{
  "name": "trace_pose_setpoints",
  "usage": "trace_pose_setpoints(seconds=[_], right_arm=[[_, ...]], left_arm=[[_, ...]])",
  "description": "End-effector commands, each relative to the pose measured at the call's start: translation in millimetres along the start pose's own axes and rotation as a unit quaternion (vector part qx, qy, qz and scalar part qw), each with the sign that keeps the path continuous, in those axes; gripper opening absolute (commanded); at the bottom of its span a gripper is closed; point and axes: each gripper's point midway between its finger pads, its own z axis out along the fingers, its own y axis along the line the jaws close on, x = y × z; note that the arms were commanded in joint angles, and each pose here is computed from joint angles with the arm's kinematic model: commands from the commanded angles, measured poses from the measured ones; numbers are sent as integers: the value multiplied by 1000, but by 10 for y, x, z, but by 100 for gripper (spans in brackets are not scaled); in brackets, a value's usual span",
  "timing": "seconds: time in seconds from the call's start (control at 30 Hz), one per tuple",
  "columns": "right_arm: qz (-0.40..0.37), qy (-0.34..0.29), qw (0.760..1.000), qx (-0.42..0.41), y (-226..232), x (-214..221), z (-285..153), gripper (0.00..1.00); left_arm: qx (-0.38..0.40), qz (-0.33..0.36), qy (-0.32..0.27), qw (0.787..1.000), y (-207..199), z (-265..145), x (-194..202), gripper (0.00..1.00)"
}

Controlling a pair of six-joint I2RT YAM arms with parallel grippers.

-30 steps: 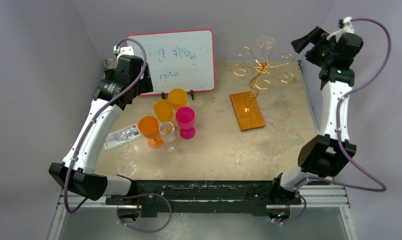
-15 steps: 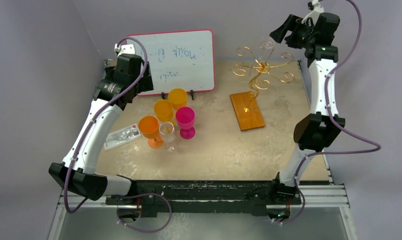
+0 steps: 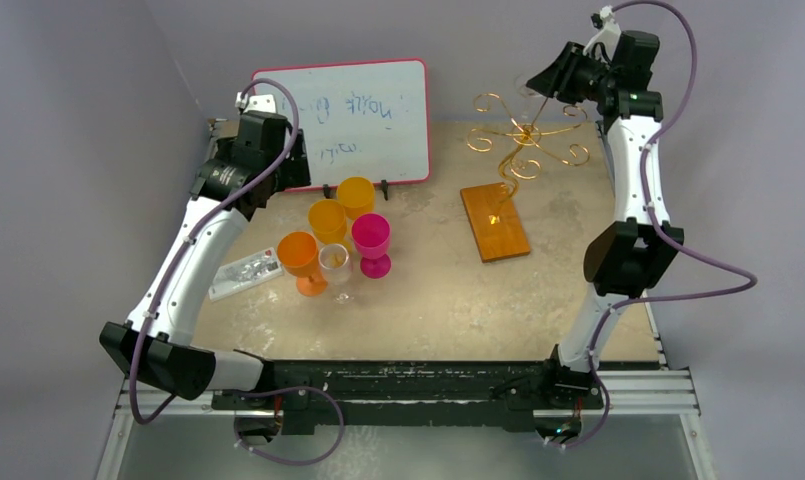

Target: Take the wine glass off the wine glass rack

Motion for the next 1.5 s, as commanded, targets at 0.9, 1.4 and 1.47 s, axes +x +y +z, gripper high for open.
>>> trace_pose_setpoints(seconds=[0.9,1.4,1.47], right_arm=[[59,-55,997,-1,174,-198,-131,34],[49,-76,995,44,51,-322,-108,16],[50,-84,994,53,46,-354,-114,16]], left_arm=[[2,11,8,1000,200,-255,148,98],[-9,-10,7,1000,365,-452,280,97],[-9,-13,9,1000,380,-474,300,97]])
